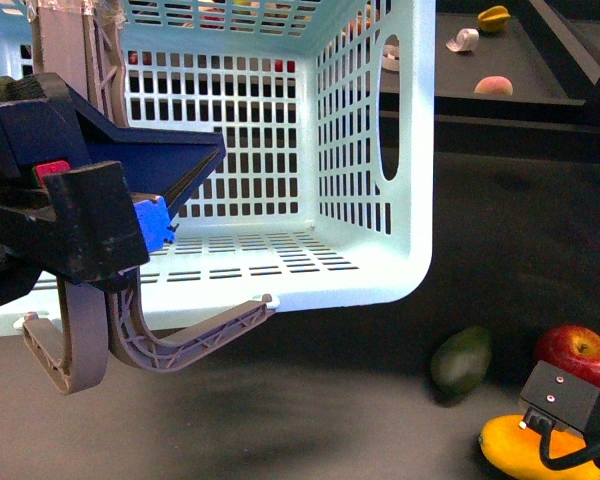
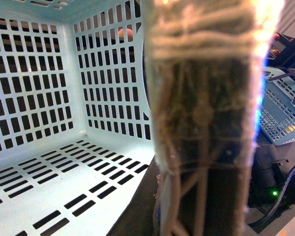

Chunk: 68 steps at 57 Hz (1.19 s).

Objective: Pick mango with right arm and hold basket with left

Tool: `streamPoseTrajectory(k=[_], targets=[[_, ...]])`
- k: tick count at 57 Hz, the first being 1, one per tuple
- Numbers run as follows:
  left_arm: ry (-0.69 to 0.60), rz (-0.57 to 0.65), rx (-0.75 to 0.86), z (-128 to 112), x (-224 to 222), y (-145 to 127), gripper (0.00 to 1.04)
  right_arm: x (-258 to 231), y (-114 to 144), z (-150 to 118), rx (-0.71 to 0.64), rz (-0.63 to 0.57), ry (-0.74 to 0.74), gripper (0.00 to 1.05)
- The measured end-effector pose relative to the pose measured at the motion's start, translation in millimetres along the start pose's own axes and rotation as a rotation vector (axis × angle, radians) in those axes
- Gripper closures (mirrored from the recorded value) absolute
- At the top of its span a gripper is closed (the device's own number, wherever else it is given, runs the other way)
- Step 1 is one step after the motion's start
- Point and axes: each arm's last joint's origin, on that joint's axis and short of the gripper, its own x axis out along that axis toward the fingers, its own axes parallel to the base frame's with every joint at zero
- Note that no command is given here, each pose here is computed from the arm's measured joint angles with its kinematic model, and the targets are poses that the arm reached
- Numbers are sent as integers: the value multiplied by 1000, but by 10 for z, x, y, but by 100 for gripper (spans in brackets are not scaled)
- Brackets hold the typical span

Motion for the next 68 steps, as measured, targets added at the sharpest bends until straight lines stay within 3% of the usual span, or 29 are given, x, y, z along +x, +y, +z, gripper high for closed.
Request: streamPoseTrajectory(k=[32,48,68], targets=[[0,0,0,0,0,0,97,225,22,103,57,18,-9,8],[0,0,0,0,0,0,97,240,18,48,110,13,-5,40],[0,0,0,0,0,0,97,-48,-104,121,251,-42,-119,45]])
